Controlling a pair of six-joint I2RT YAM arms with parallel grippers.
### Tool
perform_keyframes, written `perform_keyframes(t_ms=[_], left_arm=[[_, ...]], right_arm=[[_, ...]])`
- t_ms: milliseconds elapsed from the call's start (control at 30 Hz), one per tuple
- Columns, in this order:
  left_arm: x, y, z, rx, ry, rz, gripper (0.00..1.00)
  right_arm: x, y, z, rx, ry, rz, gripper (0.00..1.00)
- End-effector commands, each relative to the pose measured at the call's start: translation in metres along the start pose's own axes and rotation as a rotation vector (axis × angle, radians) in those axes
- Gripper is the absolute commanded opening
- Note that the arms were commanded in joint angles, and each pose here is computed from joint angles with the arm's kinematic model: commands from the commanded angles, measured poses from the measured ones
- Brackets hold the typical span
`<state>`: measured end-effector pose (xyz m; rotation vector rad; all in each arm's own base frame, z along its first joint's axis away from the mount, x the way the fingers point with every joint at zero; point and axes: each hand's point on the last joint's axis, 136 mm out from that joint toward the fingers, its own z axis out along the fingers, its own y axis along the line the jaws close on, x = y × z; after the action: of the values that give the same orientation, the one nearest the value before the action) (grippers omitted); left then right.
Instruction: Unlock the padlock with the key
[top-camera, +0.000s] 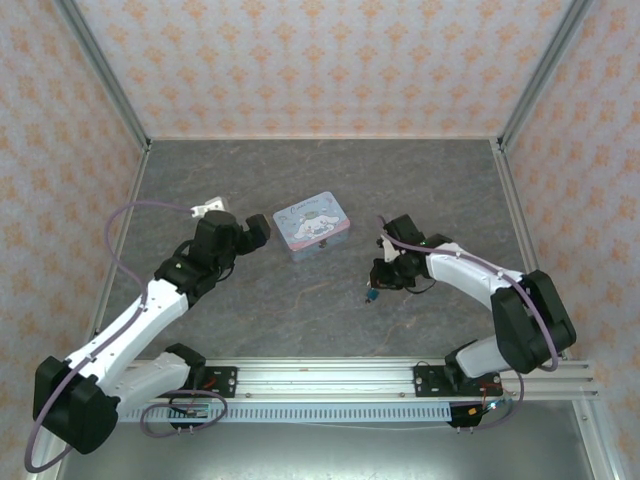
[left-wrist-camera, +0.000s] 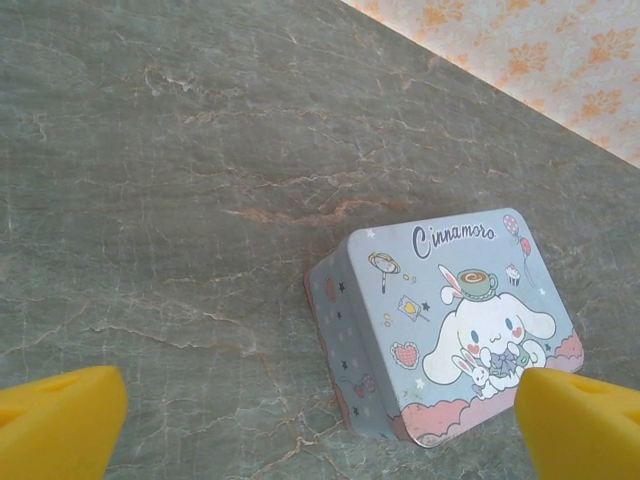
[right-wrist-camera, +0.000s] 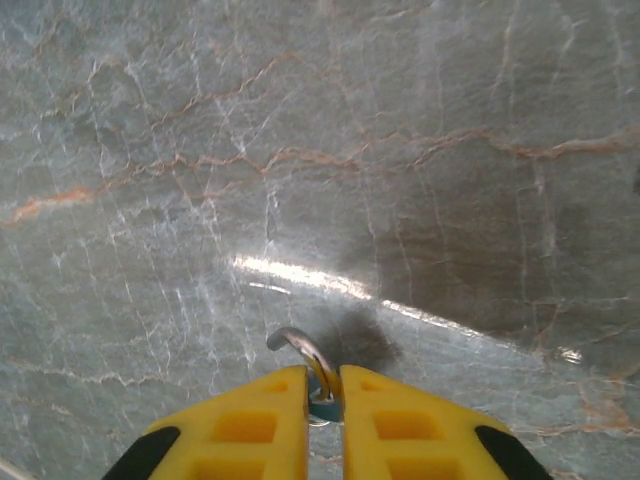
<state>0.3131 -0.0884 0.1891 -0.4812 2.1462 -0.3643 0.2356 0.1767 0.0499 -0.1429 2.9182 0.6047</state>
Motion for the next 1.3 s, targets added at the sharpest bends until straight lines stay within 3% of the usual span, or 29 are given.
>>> perform_keyframes(t_ms=[0,267,567,733,967,1267], left_arm=[[-0.002,0.013,-0.006,-0.054,-0.027,0.007,1.00],[-0.024,0.017,-0.020,-0.084,-0.115,0.030,1.00],[-0.074,0.025,-0.056,-0.137,-0.380,0.128,1.00],[-0.089,0.039,-0.061,-0.189,-0.538,0.178,1.00],[-0.068,0.075,-0.029,-0.286,-0.470,0.295,1.00],[-0.059,0.112,-0.004,-0.355,-0.461,0.300,1.00]], right_arm=[[-0.016,-0.006,-0.008,0.044,-0.087,-0.011,0.23],[-0.054,-0.019,-0.068,0.163,-0.372,-0.046,0.47],[-0.084,-0.054,-0.155,0.369,-0.864,-0.015,0.99],[-0.091,-0.072,-0.163,0.431,-0.990,-0.084,0.99],[-0.104,-0.128,-0.147,0.440,-1.081,0.002,0.99],[-0.123,-0.157,-0.127,0.366,-1.152,0.002,0.99]])
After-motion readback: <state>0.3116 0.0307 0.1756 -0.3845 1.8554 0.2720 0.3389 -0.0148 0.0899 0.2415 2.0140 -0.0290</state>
